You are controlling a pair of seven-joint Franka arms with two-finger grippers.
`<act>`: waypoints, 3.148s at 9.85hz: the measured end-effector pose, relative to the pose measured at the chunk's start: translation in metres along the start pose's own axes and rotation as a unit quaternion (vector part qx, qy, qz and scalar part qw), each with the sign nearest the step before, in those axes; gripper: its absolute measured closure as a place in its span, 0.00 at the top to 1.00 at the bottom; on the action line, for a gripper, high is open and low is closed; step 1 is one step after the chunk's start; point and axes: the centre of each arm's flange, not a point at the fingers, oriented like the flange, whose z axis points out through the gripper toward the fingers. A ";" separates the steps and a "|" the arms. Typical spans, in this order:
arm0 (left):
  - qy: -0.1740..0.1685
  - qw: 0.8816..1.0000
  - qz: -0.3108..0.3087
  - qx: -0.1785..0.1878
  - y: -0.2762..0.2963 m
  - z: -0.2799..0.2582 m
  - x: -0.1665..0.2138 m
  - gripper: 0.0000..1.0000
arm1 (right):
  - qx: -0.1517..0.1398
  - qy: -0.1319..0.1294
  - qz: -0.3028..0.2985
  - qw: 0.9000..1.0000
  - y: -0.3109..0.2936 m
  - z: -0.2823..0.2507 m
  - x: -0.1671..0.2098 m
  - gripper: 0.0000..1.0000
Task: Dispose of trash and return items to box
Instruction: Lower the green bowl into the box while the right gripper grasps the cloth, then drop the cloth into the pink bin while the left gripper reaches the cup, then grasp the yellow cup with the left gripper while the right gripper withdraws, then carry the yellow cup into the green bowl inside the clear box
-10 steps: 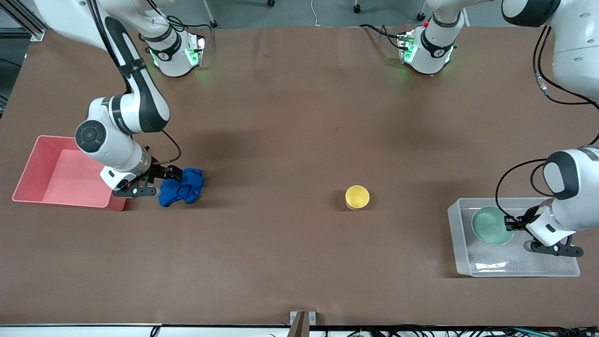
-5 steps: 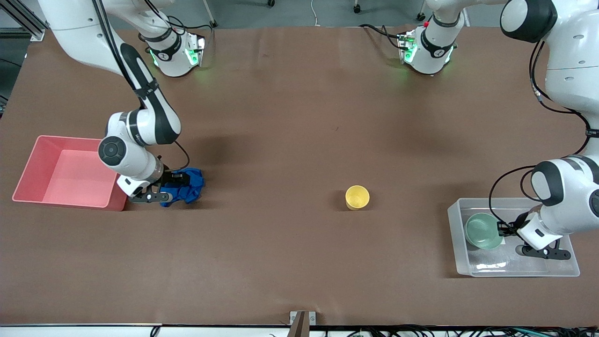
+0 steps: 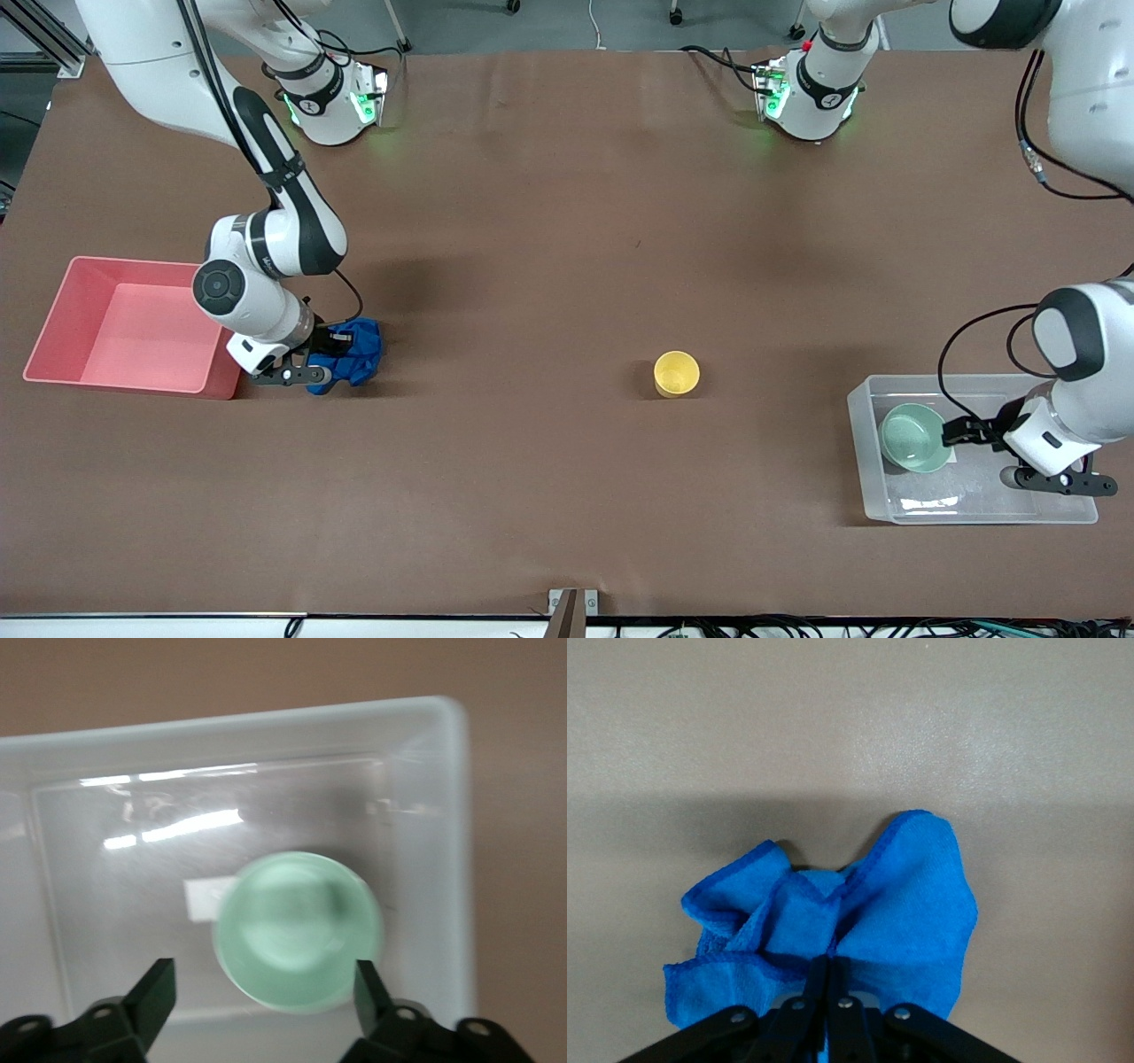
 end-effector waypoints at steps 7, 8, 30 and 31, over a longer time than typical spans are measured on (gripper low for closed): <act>-0.052 0.987 -0.147 -0.025 0.233 0.004 -0.054 1.00 | 0.015 0.004 0.061 0.998 0.077 -0.189 -0.017 0.03; -0.043 0.985 -0.164 -0.006 0.262 0.016 -0.063 1.00 | 0.013 0.005 0.064 0.998 0.093 -0.211 -0.026 0.03; 0.050 0.989 -0.139 0.013 0.128 -0.060 0.004 0.03 | -0.010 0.042 0.066 0.997 0.065 -0.426 -0.085 1.00; 0.048 0.993 -0.106 0.019 0.089 -0.059 0.004 0.03 | -0.010 0.050 0.063 0.997 0.059 -0.450 -0.090 1.00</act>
